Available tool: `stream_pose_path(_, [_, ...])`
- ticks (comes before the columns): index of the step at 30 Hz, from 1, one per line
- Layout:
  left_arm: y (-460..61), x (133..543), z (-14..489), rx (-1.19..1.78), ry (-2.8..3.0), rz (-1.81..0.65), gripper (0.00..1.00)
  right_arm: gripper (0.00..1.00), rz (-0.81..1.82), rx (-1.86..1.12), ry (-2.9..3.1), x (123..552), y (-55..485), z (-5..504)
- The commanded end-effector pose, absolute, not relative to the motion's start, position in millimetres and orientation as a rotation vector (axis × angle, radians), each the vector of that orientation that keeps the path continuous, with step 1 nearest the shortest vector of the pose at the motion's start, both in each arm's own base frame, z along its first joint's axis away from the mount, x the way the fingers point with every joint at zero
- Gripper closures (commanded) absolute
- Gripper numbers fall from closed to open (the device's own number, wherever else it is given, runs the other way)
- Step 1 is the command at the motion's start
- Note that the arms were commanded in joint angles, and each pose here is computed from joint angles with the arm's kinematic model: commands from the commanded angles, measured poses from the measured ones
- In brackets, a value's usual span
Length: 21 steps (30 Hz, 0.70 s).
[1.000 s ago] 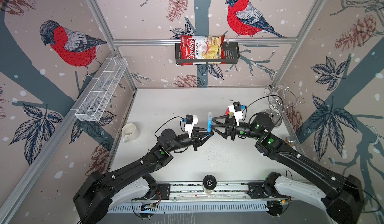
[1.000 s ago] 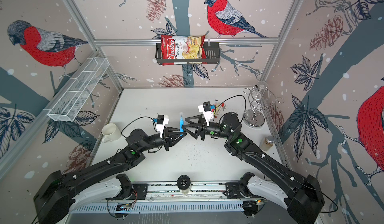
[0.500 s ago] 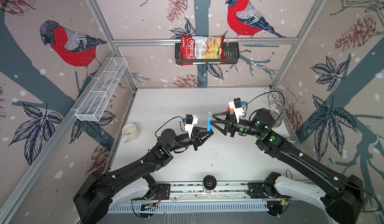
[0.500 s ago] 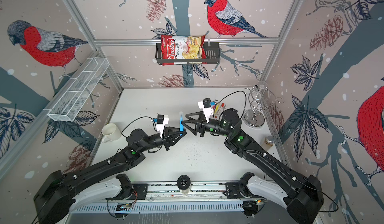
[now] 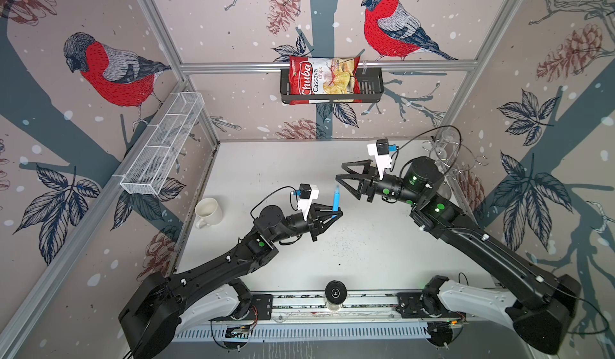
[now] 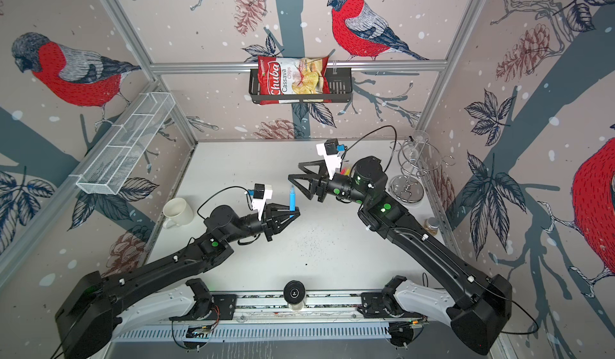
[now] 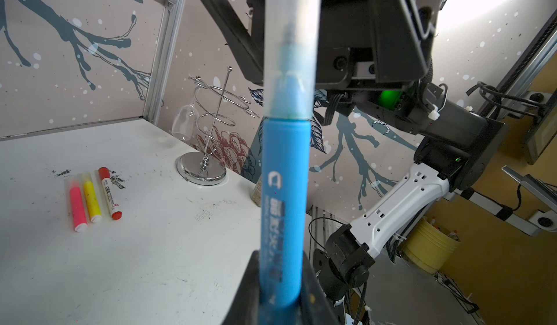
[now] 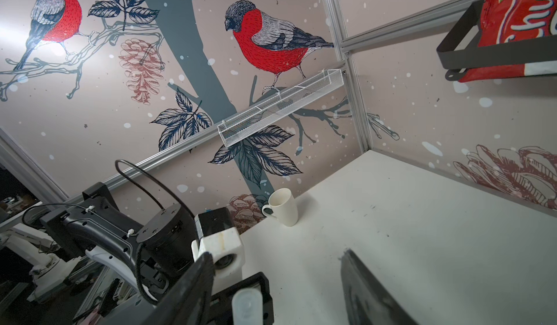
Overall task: Insert pens into pen caps
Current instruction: Put on the pen cap to the pen.
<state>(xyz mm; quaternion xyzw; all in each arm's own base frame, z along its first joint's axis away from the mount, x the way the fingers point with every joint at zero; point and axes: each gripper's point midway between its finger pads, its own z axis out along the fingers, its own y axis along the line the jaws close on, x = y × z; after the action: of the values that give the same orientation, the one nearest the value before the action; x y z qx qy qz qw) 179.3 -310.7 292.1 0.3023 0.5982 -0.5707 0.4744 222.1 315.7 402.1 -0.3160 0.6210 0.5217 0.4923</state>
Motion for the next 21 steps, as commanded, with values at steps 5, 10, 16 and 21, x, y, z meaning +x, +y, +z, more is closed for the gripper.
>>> stream_pose_path(5, [-312,176,299,0.766,1.425,-1.401,1.00,0.34,1.268,-0.852,1.533,220,331,398])
stream_pose_path(10, [-314,177,297,0.771,1.431,-1.403,1.00,0.37,1.277,-0.878,1.538,218,337,396])
stream_pose_path(16, [-313,177,297,0.766,1.432,-1.401,1.00,0.55,1.278,-0.896,1.555,216,340,391])
stream_pose_path(21, [-312,177,296,0.763,1.439,-1.401,1.00,0.77,1.274,-0.906,1.561,213,341,387])
